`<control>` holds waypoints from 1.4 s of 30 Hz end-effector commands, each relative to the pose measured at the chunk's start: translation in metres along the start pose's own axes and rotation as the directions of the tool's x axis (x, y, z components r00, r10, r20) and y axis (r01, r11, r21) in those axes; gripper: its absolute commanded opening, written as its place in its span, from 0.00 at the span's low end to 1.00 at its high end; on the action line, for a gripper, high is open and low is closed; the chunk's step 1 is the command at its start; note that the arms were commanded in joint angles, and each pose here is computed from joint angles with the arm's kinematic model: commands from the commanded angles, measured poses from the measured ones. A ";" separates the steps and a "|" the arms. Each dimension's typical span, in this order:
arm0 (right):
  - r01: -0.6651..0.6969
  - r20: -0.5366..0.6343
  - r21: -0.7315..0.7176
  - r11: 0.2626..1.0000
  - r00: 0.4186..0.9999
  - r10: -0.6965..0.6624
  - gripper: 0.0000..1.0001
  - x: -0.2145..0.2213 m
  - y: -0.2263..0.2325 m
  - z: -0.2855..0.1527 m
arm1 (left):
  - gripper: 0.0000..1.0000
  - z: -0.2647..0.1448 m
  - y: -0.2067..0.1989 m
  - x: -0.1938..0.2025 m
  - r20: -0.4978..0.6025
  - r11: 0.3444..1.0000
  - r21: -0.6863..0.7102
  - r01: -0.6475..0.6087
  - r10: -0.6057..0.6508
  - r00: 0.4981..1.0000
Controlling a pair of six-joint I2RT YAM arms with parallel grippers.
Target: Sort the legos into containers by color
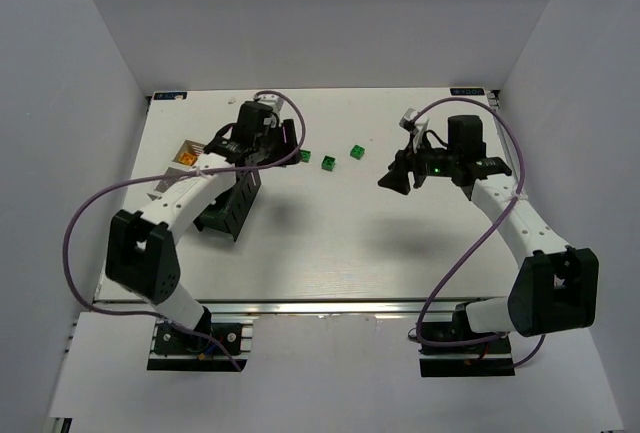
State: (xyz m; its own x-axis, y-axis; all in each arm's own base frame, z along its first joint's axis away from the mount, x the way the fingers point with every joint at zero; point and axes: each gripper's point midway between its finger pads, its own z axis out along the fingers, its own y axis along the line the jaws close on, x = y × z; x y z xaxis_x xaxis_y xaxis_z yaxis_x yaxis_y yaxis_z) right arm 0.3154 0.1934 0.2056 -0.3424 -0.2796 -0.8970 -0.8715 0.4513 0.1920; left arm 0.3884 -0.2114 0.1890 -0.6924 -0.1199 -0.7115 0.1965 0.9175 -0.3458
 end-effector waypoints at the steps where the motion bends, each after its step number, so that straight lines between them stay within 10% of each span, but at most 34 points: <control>1: 0.020 0.009 -0.030 0.999 1.000 -0.019 0.64 0.002 0.005 -0.004 | 0.69 0.018 0.007 -0.015 0.016 0.995 -0.050 -0.091 0.092 0.996; 9: -0.001 -0.001 -0.072 0.997 1.000 0.000 0.48 0.012 0.006 0.000 | 0.67 0.064 0.037 -0.034 0.019 0.955 -0.211 -0.210 0.219 0.975; 42: -0.019 -0.001 -0.008 1.000 1.000 0.019 0.56 0.019 -0.017 0.002 | 0.61 0.158 0.102 0.011 -0.218 0.867 -0.358 -0.346 0.283 0.934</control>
State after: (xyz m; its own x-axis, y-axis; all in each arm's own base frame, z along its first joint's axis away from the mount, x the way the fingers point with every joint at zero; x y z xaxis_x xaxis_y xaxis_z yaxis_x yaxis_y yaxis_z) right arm 0.3142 0.1826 0.1733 -0.3977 -0.2812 -0.8734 -0.8594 0.4474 0.2473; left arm 0.5102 -0.1802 0.0534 -0.7392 0.2280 -0.6337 0.1536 0.9732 0.1710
